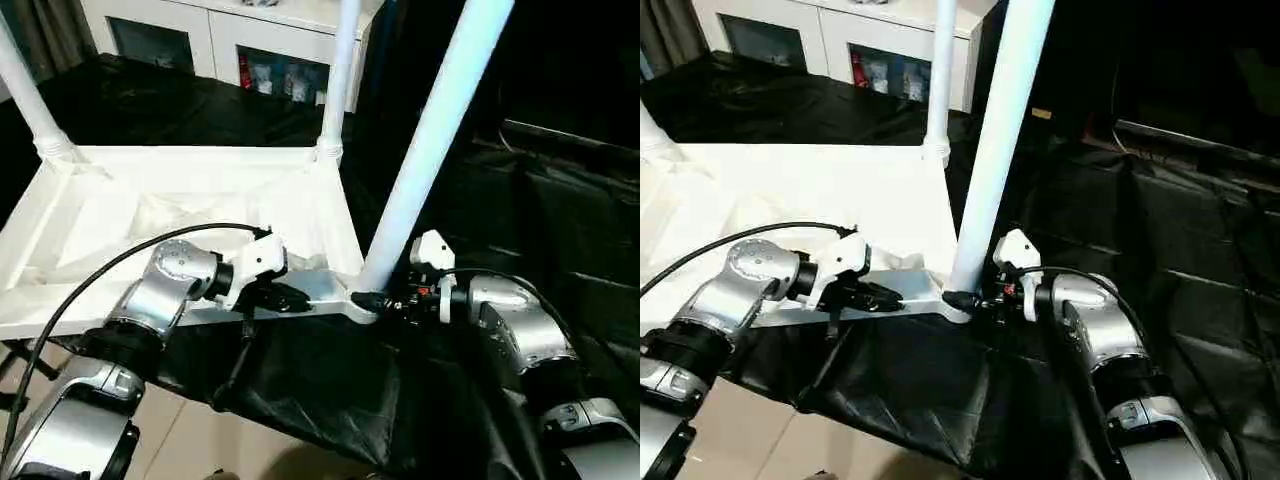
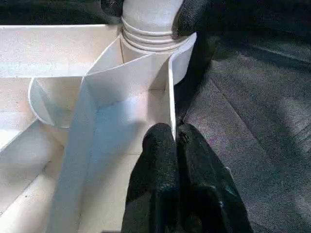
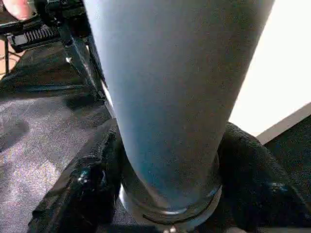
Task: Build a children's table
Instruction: Rotate leg to tighten
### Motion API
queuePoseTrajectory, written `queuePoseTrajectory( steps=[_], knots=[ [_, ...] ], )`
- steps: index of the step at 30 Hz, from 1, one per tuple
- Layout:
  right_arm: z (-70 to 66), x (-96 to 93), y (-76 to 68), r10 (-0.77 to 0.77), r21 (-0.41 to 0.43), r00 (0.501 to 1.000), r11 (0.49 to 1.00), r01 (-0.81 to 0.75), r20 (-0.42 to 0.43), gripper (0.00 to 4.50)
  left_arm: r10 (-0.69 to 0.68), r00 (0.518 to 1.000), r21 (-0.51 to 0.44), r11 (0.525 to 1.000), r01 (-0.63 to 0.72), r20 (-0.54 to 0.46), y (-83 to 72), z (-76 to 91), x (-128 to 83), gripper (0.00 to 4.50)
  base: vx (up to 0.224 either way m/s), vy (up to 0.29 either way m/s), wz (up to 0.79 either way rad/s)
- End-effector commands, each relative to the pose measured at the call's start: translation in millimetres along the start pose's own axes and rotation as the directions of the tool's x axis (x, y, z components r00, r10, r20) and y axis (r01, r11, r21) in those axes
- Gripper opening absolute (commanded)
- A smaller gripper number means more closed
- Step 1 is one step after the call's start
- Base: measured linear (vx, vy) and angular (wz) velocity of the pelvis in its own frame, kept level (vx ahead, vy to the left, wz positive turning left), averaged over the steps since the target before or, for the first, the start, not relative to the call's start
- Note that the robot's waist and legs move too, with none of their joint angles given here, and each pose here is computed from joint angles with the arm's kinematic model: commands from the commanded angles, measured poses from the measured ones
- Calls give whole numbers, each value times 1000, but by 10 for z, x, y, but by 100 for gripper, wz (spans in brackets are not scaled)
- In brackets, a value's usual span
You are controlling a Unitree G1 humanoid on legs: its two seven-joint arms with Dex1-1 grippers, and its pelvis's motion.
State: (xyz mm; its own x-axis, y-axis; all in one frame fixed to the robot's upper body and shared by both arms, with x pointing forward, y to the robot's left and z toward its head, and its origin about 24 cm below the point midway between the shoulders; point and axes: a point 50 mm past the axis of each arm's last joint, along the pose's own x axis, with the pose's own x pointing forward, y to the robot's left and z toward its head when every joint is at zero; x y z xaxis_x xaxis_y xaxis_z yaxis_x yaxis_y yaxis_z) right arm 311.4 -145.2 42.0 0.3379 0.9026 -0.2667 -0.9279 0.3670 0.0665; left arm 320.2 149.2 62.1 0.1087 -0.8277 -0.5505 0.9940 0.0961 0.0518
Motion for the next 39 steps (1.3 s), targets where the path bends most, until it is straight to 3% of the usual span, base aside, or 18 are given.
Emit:
queuePoseTrajectory(
  steps=[1,4,8,11,12,14,15,18,21,22,23,30,32,34,35,39],
  knots=[
    [-5,28,49,41,4,999,999,-41,-5,255,-16,999,-5,1000,16,-33,-41,-46,50,0,0,0,0],
    [-96,71,97,-6,47,1000,999,6,3,252,22,999,-21,1000,-23,-31,-34,-37,130,0,0,0,0],
    [-265,217,143,-228,132,974,966,223,19,251,132,989,-64,989,-136,-62,18,0,386,0,0,0,0],
    [-332,334,148,-377,199,926,909,367,17,249,182,982,-110,976,-186,-42,34,87,570,0,0,0,0],
    [-359,435,127,-486,271,874,841,468,-4,249,218,975,-138,966,-220,-30,39,168,711,0,0,0,0],
    [-372,502,123,-541,312,841,795,520,-23,249,242,970,-158,957,-242,-22,41,222,794,0,0,0,0],
    [-353,595,126,-583,348,811,753,558,-38,249,255,967,-166,953,-254,-15,35,289,877,0,0,0,0],
    [-274,735,124,-631,363,774,709,604,-55,249,275,962,-157,949,-273,-10,36,366,957,0,0,0,0],
    [-149,832,128,-643,328,765,719,613,-19,249,275,961,-128,953,-276,-24,40,380,972,0,0,0,0],
    [-114,846,127,-641,325,768,726,607,-1,304,273,961,-118,954,-275,-30,43,373,962,0,0,0,0],
    [-75,835,113,-638,308,770,737,602,22,318,268,963,-106,957,-270,-37,48,352,932,0,0,0,0],
    [-69,582,0,-586,265,806,793,548,87,359,196,979,-56,978,-199,-62,20,128,662,0,0,0,0],
    [-58,485,-46,-563,249,820,813,527,101,395,164,984,-42,985,-167,-69,0,51,557,0,0,0,0],
    [-52,453,-60,-550,248,828,821,514,107,395,151,986,-41,987,-154,-72,-7,24,519,0,0,0,0],
    [-47,352,-74,-445,165,889,890,426,105,395,120,992,-36,992,-122,-50,-7,-19,364,0,0,0,0],
    [-31,283,-41,-303,119,947,949,291,102,395,61,998,-37,997,-62,-33,-22,-19,225,0,0,0,0]
  ],
)
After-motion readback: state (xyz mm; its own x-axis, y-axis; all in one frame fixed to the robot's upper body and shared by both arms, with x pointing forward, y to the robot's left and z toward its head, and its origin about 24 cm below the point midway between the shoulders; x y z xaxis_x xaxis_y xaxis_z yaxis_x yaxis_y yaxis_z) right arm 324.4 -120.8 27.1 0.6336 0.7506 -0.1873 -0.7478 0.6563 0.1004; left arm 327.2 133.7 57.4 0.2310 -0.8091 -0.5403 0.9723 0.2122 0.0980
